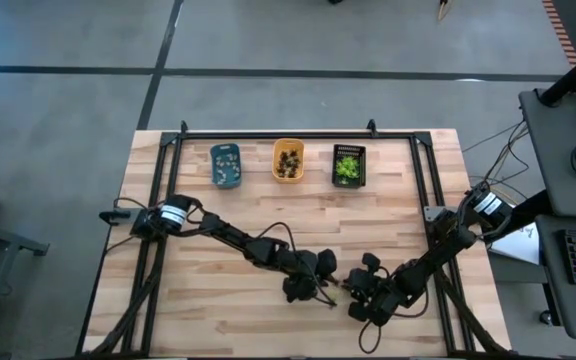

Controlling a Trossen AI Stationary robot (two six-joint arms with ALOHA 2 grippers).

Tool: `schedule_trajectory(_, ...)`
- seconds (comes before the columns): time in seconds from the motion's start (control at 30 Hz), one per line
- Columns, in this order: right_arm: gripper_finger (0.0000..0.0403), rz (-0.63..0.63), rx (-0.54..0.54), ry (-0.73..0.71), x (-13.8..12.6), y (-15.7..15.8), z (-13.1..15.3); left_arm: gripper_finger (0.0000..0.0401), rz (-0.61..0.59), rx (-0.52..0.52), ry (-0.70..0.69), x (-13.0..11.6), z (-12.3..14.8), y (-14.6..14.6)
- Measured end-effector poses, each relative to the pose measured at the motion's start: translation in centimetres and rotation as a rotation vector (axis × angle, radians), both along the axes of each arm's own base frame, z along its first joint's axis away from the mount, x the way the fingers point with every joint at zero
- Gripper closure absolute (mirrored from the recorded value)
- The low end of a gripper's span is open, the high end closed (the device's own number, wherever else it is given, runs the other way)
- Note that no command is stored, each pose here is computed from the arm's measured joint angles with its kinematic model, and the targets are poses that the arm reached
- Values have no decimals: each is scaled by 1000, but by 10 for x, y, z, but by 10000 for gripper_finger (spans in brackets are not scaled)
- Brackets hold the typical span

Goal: Sort Halloween decoration
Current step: Put the black spider toy into the orange bin

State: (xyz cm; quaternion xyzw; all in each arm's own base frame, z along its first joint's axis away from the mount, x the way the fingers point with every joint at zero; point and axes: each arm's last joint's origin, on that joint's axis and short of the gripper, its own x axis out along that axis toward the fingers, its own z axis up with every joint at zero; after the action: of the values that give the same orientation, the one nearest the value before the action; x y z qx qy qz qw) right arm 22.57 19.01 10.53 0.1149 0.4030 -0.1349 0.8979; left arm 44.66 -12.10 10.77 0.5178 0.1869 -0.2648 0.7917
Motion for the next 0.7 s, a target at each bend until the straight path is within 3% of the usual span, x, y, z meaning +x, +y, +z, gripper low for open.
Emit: schedule_trajectory(0.7,340,-8,-6,-8,10,-10,3,288,76,-44,69,0,1,16)
